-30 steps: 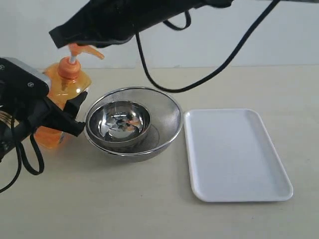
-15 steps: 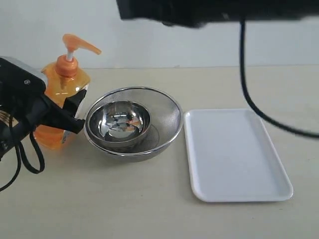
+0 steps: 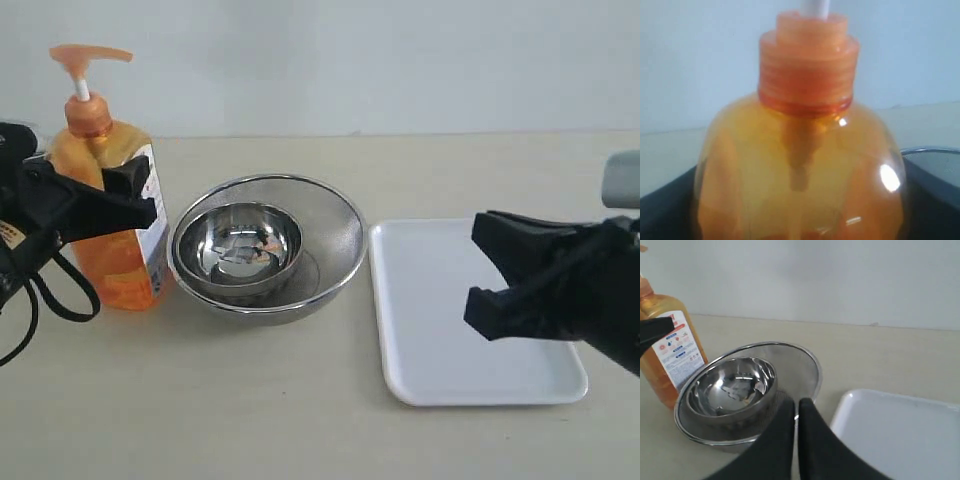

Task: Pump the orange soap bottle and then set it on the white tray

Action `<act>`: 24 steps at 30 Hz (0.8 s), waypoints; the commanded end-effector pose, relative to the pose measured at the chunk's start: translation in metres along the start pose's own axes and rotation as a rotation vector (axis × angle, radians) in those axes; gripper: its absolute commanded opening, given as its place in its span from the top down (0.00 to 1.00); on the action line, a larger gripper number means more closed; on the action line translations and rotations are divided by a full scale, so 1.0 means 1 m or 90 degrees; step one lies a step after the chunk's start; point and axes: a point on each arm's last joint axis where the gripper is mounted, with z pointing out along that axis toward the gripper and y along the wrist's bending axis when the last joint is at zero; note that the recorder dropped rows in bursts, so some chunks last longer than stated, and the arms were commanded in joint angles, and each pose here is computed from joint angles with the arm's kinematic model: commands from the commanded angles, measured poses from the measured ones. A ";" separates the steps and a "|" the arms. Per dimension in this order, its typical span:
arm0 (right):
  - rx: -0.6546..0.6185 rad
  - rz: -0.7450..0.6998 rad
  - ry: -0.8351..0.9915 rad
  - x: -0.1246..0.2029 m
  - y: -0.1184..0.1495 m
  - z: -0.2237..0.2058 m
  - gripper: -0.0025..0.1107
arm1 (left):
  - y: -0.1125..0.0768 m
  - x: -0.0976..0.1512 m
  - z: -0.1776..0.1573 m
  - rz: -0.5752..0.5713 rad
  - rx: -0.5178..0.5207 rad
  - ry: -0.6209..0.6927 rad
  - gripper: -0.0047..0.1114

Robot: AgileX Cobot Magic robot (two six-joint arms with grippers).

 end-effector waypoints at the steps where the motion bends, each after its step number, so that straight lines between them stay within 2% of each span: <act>1: 0.015 0.009 -0.010 0.012 -0.007 -0.008 0.98 | 0.000 -0.001 -0.003 -0.041 -0.007 -0.003 0.92; 11: 0.013 0.004 -0.008 0.013 -0.007 -0.009 0.98 | 0.001 0.003 -0.005 -0.027 -0.009 0.010 0.92; 12: 0.012 0.003 -0.008 0.013 -0.007 -0.009 0.98 | 0.001 0.003 -0.005 -0.024 -0.005 0.011 0.89; 14: 0.011 0.002 -0.008 0.013 -0.007 -0.009 0.98 | 0.001 0.004 -0.005 -0.024 -0.005 0.016 0.75; 19: 0.011 0.002 -0.008 0.013 -0.007 -0.009 0.98 | 0.000 0.007 -0.005 -0.024 -0.004 0.033 0.33; 21: 0.011 0.001 -0.008 0.013 -0.007 -0.009 0.98 | 0.000 0.007 -0.005 -0.025 -0.005 0.037 0.25; 24: 0.011 0.001 -0.008 0.013 -0.007 -0.009 0.98 | 0.000 0.008 -0.005 -0.025 -0.004 0.044 0.23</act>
